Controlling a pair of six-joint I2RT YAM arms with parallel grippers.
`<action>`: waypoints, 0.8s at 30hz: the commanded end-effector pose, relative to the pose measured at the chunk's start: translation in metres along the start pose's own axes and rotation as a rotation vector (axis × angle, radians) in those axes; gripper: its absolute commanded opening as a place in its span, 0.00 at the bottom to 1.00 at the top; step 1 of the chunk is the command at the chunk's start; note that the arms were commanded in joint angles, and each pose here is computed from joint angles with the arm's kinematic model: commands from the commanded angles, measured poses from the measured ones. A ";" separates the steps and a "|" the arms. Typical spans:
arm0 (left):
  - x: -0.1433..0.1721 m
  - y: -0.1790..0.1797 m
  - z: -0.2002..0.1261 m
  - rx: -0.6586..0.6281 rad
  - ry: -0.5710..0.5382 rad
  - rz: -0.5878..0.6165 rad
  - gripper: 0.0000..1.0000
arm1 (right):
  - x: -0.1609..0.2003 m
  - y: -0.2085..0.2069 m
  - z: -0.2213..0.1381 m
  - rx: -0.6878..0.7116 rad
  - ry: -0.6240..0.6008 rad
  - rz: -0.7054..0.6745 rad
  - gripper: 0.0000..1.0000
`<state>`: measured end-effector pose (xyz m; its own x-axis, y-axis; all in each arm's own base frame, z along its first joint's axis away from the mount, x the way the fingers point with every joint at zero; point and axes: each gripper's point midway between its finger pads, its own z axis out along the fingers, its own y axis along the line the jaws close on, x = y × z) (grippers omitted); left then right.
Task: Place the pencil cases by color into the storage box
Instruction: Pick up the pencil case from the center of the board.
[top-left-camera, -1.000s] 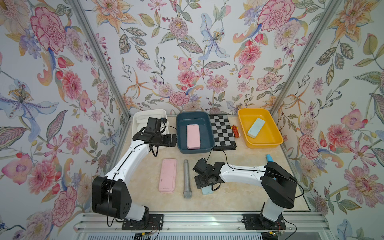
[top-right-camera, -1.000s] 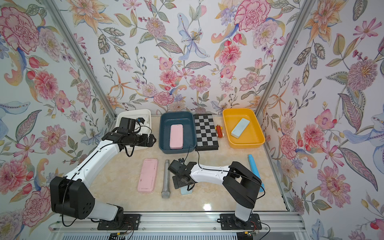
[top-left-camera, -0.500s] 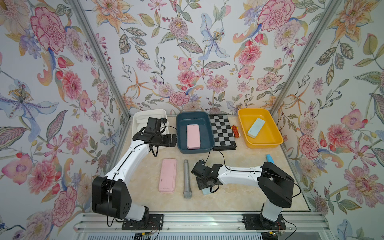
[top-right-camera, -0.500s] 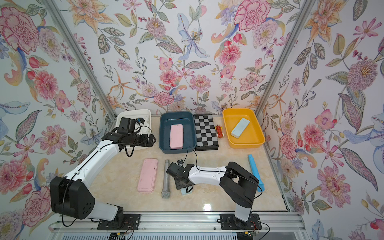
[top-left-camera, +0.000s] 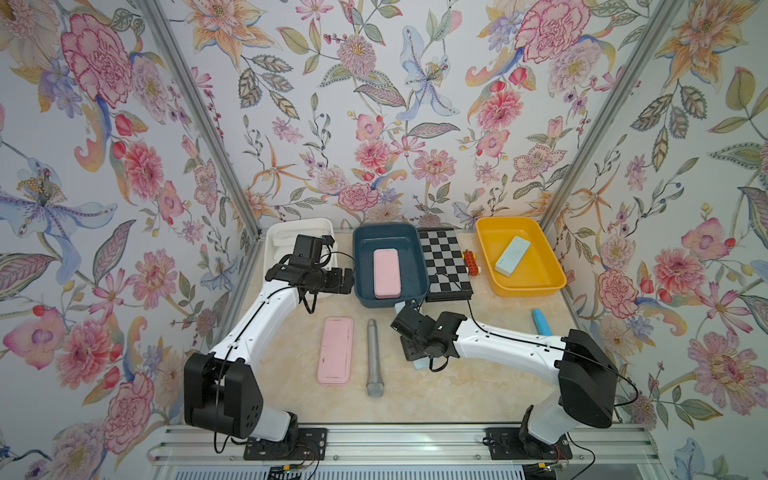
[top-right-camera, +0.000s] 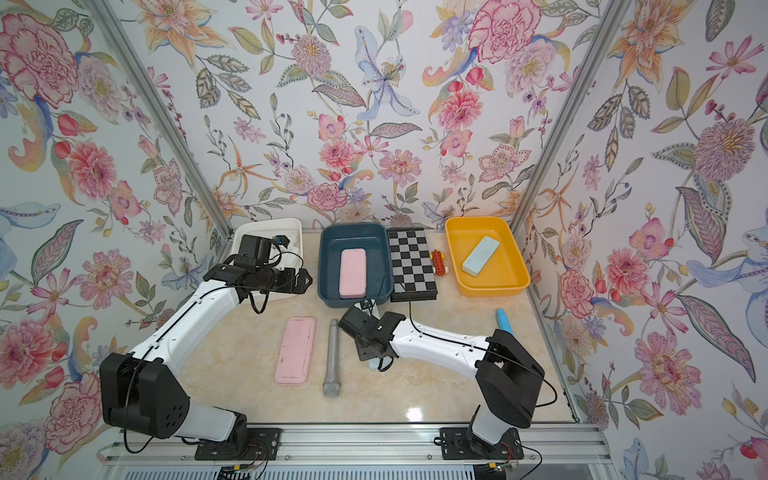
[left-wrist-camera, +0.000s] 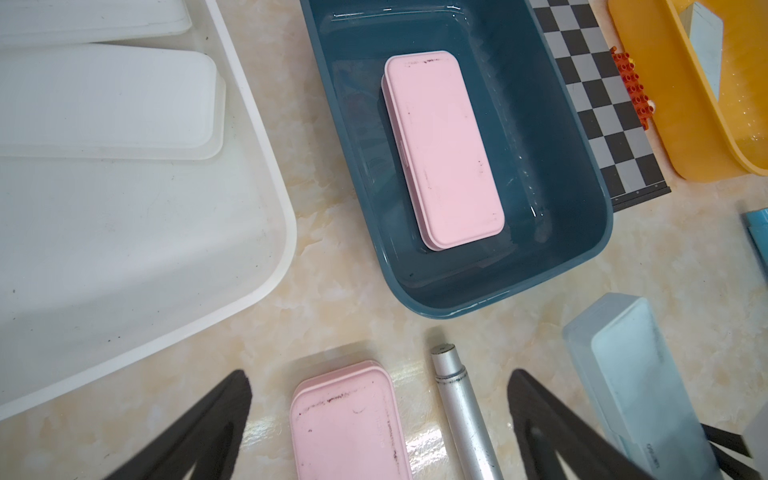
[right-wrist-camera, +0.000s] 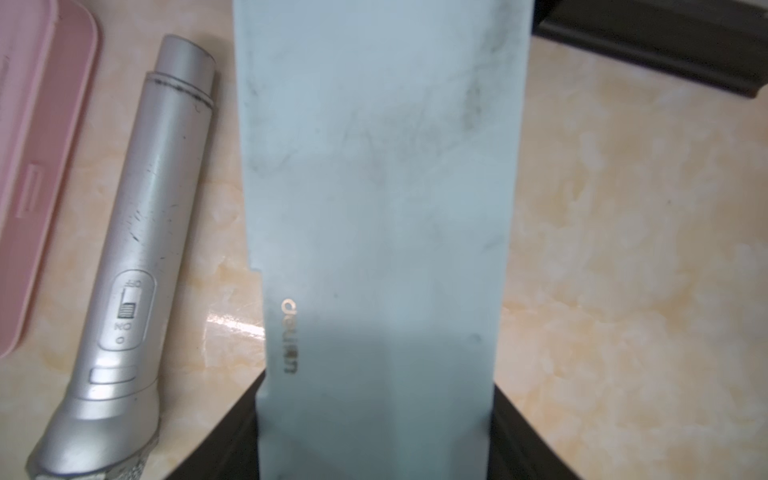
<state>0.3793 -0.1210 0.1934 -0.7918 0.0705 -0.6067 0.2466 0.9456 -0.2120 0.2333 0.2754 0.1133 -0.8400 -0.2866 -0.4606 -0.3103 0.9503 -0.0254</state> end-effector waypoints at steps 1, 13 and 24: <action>0.004 -0.005 -0.004 0.019 0.008 -0.002 0.98 | -0.027 -0.042 -0.033 0.072 -0.062 0.011 0.59; 0.004 -0.006 -0.003 0.027 0.011 -0.005 0.98 | -0.133 -0.213 -0.049 0.134 -0.238 0.322 0.60; 0.007 -0.006 0.003 0.030 0.030 -0.008 0.98 | -0.190 -0.353 0.029 0.190 -0.216 0.530 0.60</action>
<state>0.3779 -0.1248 0.1939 -0.7936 0.0714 -0.6043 0.2598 0.9378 -0.2303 0.4949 0.0113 0.1931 -0.7443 0.2315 -0.6264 0.2376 0.9684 0.0756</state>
